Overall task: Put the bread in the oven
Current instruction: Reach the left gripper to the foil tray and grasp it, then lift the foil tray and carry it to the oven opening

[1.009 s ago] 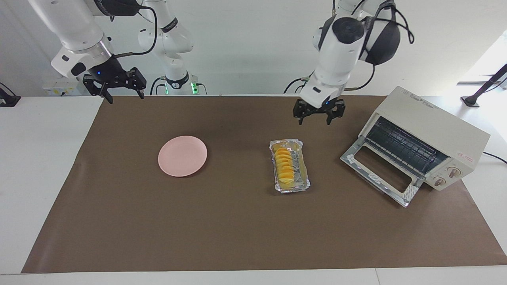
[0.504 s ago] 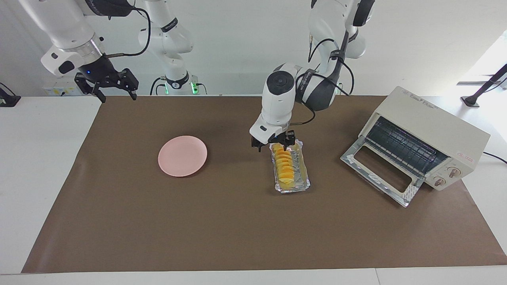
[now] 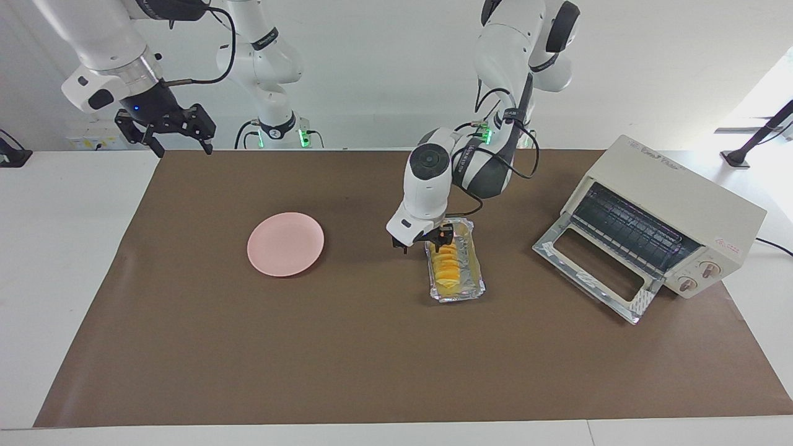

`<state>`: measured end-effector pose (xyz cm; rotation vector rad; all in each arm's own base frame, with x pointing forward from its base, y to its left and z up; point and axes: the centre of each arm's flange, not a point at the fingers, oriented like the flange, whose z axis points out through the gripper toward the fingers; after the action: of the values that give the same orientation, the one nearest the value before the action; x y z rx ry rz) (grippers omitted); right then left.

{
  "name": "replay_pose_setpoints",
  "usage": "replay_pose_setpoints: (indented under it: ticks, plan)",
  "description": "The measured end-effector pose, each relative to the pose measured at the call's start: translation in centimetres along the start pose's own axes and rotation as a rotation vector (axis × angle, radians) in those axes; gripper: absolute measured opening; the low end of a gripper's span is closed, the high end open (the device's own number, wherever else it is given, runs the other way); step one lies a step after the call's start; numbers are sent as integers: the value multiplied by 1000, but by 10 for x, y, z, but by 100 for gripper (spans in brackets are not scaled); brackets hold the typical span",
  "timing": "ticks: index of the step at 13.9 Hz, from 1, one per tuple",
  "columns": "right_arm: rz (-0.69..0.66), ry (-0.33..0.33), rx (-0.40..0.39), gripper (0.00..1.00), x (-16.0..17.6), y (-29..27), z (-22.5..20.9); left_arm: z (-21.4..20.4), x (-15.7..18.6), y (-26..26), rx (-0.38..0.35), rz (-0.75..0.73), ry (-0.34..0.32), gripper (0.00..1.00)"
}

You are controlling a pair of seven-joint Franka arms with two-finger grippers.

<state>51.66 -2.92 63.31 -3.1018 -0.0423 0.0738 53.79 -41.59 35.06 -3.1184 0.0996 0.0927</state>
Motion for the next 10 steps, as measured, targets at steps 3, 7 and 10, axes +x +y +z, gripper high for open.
replay_pose_setpoints:
  ticks: [3, 7, 10]
  plan:
    - [-7, 12, -2, 100, -2, -5, -6, 8, 3, 1, -3, -1, 5, 81]
    - [-9, 15, -3, 100, -3, -6, -8, 17, 5, 2, -3, -2, 5, 79]
    - [-10, 16, -3, 100, -3, -6, -8, 21, 5, 1, 0, -2, 0, 65]
